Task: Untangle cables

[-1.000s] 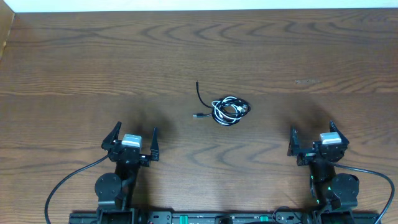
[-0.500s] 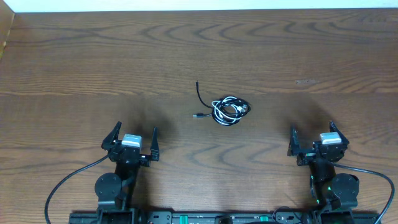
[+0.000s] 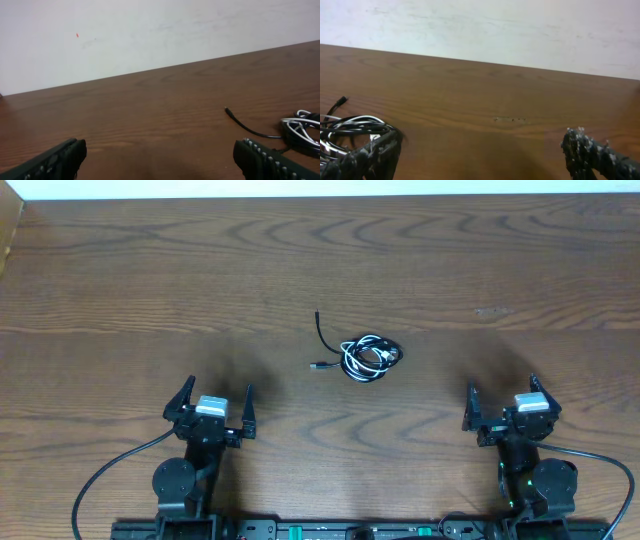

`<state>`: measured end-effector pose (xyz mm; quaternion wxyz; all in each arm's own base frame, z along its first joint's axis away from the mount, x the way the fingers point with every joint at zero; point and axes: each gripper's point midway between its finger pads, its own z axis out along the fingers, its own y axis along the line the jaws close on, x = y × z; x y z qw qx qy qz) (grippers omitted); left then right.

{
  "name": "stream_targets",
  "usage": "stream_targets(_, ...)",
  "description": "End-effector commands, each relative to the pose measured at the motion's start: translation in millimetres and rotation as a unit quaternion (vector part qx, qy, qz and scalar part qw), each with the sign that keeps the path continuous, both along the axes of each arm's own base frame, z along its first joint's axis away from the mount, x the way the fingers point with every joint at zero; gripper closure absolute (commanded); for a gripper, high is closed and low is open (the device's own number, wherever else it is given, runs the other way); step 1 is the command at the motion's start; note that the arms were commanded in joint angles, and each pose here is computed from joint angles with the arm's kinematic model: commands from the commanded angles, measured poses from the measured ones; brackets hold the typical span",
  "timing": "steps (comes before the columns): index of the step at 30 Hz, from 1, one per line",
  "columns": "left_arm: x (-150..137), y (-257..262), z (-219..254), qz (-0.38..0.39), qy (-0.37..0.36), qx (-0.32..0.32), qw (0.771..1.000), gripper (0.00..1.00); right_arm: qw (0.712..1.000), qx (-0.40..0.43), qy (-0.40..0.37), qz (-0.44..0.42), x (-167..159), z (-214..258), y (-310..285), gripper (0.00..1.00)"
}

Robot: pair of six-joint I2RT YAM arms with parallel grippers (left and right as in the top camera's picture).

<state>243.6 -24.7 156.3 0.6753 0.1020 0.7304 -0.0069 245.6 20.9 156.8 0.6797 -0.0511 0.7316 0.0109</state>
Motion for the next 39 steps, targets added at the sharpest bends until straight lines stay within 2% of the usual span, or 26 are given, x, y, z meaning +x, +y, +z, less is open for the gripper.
stream_targets(1,-2.2,-8.6,-14.8,-0.024,0.024,-0.005,0.999,0.01,1.0,0.008,0.0,-0.004,-0.2,-0.4,-1.5,0.01)
stream_targets(27,-2.1,-8.7,-14.1,-0.024,0.024,-0.009,0.999,0.01,1.0,0.008,0.0,-0.003,-0.2,-0.2,-1.3,0.01)
stream_targets(33,-2.2,-8.6,-13.7,-0.009,0.045,-0.135,0.99,0.01,1.0,0.008,0.0,-0.001,-0.2,0.1,-0.7,0.01)
stream_targets(36,-2.0,-5.8,-8.0,0.002,0.044,-0.17,0.985,0.01,1.0,0.009,-0.001,0.0,-0.2,0.6,-0.1,0.01)
stream_targets(39,-3.5,-5.5,-0.1,0.003,0.043,-0.177,0.983,0.01,1.0,0.009,0.0,0.0,-0.3,0.1,-0.1,0.01)
